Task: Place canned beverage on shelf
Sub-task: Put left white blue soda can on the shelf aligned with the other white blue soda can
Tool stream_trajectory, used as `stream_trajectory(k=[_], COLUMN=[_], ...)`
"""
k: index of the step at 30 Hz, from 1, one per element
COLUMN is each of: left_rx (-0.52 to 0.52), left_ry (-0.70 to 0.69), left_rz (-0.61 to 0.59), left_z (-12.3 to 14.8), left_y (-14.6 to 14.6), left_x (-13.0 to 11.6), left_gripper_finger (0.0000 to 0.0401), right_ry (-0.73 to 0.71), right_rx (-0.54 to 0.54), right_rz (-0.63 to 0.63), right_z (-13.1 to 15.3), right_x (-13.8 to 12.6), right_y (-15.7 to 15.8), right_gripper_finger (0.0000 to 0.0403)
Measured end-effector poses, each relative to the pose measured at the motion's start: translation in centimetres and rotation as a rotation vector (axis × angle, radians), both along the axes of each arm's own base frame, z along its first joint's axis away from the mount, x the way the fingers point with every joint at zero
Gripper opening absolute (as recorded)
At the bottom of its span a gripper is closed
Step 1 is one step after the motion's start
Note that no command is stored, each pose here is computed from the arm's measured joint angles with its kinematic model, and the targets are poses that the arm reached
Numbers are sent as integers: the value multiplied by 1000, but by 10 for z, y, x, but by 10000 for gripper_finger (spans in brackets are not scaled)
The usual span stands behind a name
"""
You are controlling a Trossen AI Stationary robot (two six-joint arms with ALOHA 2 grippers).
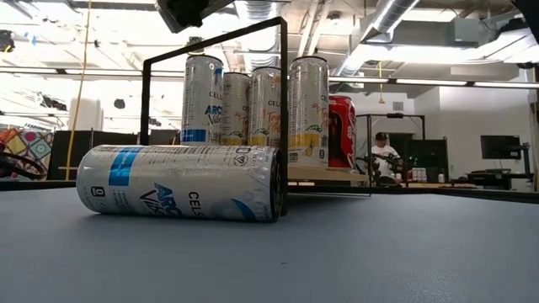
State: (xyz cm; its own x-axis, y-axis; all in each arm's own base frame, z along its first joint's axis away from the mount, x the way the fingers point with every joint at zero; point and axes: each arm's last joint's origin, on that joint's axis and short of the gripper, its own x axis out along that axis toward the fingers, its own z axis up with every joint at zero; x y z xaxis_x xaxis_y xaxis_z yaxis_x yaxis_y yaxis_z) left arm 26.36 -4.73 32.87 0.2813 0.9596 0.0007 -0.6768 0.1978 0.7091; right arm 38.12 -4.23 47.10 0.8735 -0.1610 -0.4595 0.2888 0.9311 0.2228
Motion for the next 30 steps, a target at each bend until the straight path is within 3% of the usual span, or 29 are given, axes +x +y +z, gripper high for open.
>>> stream_trajectory(k=[7,21,30], left_rx=[-2,-3,-5], left_ry=[-7,-8,-16], left_rz=[0,-1,-1], left_z=[0,0,1], left_y=[0,0,0], left_x=[0,1,1], left_gripper_finger=[238,238,238], right_ry=[-14,19,-12], right_rx=[3,49,9], right_rz=[10,52,63], right_z=[2,-20,-17], right_x=[0,24,25], right_y=[-4,-6,-10], right_gripper_finger=[343,342,305])
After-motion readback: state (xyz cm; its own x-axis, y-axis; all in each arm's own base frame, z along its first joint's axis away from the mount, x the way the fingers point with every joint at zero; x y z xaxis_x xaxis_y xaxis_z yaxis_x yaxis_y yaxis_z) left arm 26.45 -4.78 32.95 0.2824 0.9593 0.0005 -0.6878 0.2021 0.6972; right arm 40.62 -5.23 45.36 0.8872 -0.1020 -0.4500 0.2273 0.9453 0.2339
